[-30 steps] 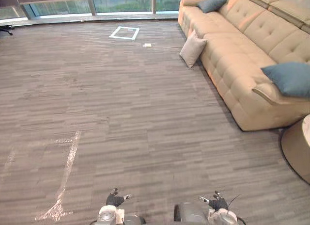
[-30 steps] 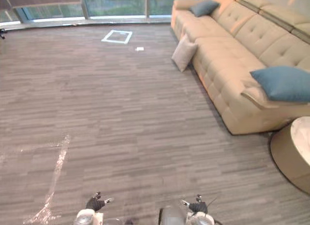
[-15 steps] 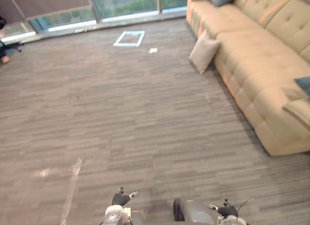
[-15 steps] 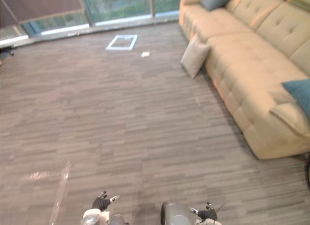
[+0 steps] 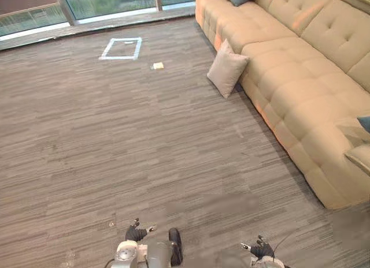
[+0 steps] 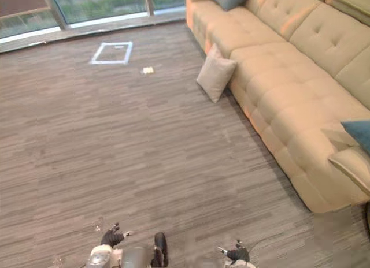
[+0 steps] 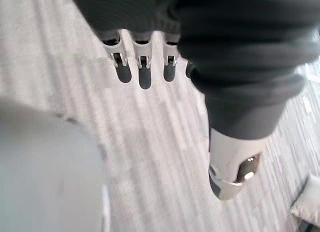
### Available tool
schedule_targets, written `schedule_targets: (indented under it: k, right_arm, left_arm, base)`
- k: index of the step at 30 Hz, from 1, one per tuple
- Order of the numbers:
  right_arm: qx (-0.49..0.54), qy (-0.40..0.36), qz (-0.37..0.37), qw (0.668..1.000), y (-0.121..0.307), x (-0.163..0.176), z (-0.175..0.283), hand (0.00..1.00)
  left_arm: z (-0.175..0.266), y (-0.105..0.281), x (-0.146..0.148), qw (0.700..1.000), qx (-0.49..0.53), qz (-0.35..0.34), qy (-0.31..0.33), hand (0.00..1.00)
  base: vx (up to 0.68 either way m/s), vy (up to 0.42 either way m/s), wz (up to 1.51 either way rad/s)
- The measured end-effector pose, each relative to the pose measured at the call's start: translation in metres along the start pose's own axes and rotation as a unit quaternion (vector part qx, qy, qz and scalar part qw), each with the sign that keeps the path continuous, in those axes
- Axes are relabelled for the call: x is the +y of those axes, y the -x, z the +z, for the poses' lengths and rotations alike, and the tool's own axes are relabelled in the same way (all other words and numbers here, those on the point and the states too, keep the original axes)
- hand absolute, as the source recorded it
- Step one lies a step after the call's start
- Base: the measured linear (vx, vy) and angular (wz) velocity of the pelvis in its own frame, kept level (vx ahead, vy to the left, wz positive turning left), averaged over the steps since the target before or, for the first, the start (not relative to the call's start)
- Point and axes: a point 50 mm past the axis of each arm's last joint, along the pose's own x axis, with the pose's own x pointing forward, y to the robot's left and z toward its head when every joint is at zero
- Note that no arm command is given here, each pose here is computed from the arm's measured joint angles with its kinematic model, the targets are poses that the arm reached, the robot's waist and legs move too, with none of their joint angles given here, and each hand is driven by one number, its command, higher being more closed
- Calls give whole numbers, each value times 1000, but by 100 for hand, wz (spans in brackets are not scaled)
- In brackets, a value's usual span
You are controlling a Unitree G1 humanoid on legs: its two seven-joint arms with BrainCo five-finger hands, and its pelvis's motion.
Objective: Pick up cushions and gather them together orderly.
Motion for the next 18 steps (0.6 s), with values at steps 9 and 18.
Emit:
schedule_targets:
  k: [9,18]
  right_arm:
    - [5,1,-2,1000,0,-2,-2,0]
    - [-18,0,-13,1000,2,-12,5,0]
  left_arm:
    - [-7,2,-10,1000,15,-17,-3,0]
    - [-1,5,-16,997,-5,-2,71,0]
  base:
    - [578,-85,38]
    - [560,-229,4]
